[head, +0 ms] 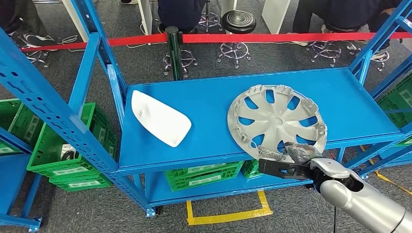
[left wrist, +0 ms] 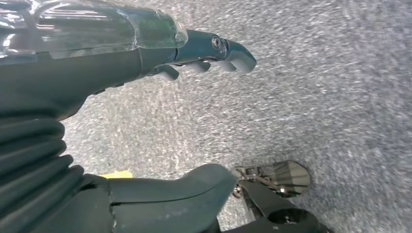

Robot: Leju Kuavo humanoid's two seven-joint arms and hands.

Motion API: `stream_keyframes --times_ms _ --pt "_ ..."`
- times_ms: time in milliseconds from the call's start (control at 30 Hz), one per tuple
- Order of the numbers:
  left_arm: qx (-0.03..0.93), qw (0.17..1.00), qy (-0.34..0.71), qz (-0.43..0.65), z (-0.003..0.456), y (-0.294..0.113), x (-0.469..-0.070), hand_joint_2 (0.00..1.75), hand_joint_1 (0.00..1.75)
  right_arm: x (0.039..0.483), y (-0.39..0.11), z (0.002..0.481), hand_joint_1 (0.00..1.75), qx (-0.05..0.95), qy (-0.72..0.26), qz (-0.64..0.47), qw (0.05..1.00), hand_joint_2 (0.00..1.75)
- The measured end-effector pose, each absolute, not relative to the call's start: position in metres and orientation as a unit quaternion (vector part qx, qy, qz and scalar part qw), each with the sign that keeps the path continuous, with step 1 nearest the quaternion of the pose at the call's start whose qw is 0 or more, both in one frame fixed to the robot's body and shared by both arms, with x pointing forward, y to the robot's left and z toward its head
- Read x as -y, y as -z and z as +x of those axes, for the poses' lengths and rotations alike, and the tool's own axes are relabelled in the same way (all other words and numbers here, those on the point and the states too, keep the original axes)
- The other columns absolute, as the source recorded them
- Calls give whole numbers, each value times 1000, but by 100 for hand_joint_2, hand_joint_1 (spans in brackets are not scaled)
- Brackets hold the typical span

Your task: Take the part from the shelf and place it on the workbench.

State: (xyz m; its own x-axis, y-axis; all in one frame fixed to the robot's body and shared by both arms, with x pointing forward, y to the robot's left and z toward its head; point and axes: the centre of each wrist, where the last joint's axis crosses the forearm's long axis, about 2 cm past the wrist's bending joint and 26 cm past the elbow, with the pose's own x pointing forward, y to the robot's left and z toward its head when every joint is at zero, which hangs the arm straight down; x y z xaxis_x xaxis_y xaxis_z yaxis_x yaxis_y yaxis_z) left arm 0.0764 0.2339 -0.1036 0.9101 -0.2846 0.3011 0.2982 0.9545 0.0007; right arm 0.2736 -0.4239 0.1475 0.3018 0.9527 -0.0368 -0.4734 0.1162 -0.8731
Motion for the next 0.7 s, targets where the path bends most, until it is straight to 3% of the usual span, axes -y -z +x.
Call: stream_keyframes --times_ms 267,700 --pt "147 978 148 -16 76 104 -234 175 0 423 -147 264 175 351 -475 -418 690 175" --pt "145 978 150 -5 76 104 -235 175 0 411 -185 255 175 618 -277 -392 622 175"
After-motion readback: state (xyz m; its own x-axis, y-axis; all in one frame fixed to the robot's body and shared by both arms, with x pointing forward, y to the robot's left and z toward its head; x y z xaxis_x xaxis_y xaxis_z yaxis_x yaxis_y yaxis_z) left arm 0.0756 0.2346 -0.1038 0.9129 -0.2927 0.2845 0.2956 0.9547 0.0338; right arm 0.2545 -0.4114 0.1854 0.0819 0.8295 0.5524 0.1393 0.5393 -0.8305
